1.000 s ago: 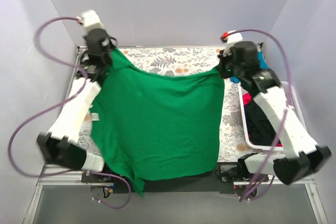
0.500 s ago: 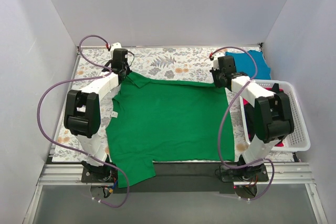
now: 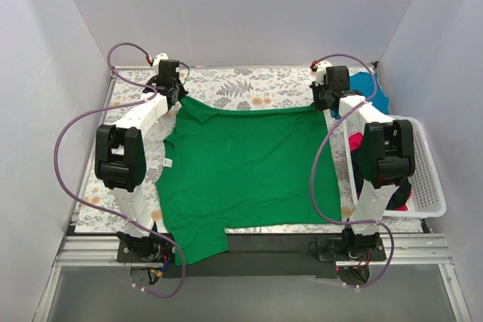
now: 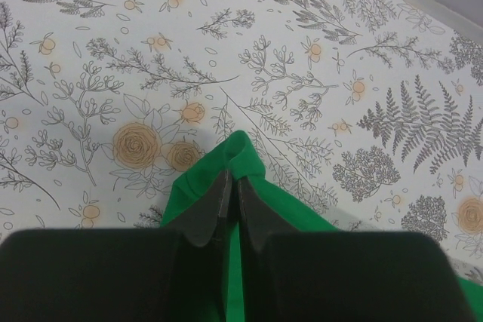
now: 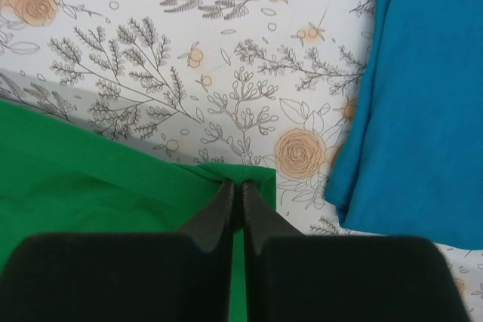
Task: Fold and stack the t-shirts
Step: Flatten the tshirt out, then fold the tshirt
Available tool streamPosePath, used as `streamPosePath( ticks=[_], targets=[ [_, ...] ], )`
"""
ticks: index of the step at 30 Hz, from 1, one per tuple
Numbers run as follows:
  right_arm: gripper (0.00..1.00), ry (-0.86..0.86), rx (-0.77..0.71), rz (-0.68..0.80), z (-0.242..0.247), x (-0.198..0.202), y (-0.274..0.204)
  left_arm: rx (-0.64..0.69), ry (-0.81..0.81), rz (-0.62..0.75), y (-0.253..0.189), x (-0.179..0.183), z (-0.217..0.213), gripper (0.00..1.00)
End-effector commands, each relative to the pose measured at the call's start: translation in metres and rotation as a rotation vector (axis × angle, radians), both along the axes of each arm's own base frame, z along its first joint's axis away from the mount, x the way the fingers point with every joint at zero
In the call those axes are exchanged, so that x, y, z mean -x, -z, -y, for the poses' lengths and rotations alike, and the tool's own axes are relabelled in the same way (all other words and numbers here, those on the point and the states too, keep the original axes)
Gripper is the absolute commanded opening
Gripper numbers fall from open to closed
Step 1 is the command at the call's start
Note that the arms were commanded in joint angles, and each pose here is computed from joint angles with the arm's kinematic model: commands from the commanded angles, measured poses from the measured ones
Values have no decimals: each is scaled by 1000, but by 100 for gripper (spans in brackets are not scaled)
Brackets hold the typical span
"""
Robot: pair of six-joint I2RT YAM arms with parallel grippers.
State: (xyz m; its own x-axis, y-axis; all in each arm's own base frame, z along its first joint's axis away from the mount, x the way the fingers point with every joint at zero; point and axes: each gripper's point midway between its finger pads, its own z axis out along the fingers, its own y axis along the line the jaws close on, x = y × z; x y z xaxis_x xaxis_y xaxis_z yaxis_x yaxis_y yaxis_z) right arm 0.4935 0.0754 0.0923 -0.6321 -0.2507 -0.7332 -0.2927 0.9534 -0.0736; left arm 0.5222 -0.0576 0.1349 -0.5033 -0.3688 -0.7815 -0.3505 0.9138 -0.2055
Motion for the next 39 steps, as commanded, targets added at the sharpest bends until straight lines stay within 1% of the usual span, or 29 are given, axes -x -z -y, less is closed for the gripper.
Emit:
streamPosePath(
  ticks=[1,5,7,9,12,14,17,19,24,26,33,38,39],
  targets=[
    [8,-26,-61,73,-6,-19,-31,35,-104,38,-32,3,-22,0],
    [8,-29,-78,52,-9,-19,-30,62,-91,8,-28,2,-20,0],
    [8,-33,-89,49,-11,-18,-32,100,-47,18,-37,2,-10,0],
    [8,-32,-92,56,-11,-16,-37,114,-39,58,-55,3,-7,0],
    [8,-19,-85,77,-7,-17,-46,110,-43,109,-77,6,-10,0],
    [8,-14,-80,79,-5,-18,-47,92,-55,104,-77,7,-14,0],
    [8,3,-78,64,-1,-16,-43,144,-84,25,-64,18,-10,0],
    [8,10,-72,47,1,-12,-38,187,-104,3,-63,30,-7,0],
    [8,52,-47,27,12,1,-34,232,-117,27,-84,45,-6,0],
    [8,108,-30,34,21,5,-38,256,-125,25,-90,53,-4,0],
    [8,188,-45,43,33,14,-45,326,-158,-4,-85,88,-2,0],
    [8,223,-48,19,38,31,-37,352,-187,-54,-63,114,-3,0],
    [8,241,-71,11,36,33,-35,357,-192,-58,-61,117,-3,0]
  ],
)
